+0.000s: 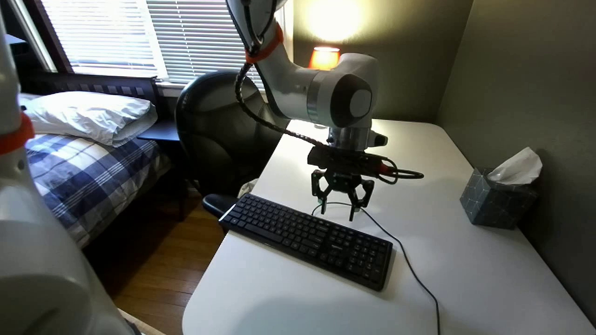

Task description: Press a button on the right side of the keyboard

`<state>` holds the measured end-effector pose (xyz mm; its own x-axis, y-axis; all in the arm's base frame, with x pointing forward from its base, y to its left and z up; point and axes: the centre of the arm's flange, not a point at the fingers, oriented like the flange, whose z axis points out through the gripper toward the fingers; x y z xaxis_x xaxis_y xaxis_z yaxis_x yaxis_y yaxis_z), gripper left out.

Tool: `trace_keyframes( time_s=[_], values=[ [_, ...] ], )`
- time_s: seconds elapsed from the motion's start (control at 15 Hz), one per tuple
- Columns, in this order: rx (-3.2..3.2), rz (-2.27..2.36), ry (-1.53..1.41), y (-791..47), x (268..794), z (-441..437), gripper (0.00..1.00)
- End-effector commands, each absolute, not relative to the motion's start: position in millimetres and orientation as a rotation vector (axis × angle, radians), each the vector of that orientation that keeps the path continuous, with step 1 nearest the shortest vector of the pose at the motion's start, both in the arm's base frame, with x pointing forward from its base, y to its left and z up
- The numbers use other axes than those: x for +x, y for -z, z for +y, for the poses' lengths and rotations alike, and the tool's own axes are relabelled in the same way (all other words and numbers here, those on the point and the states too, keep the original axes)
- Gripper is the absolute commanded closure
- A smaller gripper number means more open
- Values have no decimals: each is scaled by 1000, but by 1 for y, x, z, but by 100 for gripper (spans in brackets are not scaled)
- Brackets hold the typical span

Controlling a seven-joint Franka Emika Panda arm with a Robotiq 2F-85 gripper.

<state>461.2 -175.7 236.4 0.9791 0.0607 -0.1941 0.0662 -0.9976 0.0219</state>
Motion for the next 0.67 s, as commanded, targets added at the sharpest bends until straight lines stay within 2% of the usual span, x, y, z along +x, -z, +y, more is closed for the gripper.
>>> trace_keyframes(
  time_s=[0.0,0.33,0.4,0.6],
  values=[
    [3036,62,230,-262,441,-166,1],
    [2993,58,168,-285,432,-164,0],
    [3020,65,216,-277,449,-171,0],
    [3012,68,196,-286,445,-170,0]
  ],
)
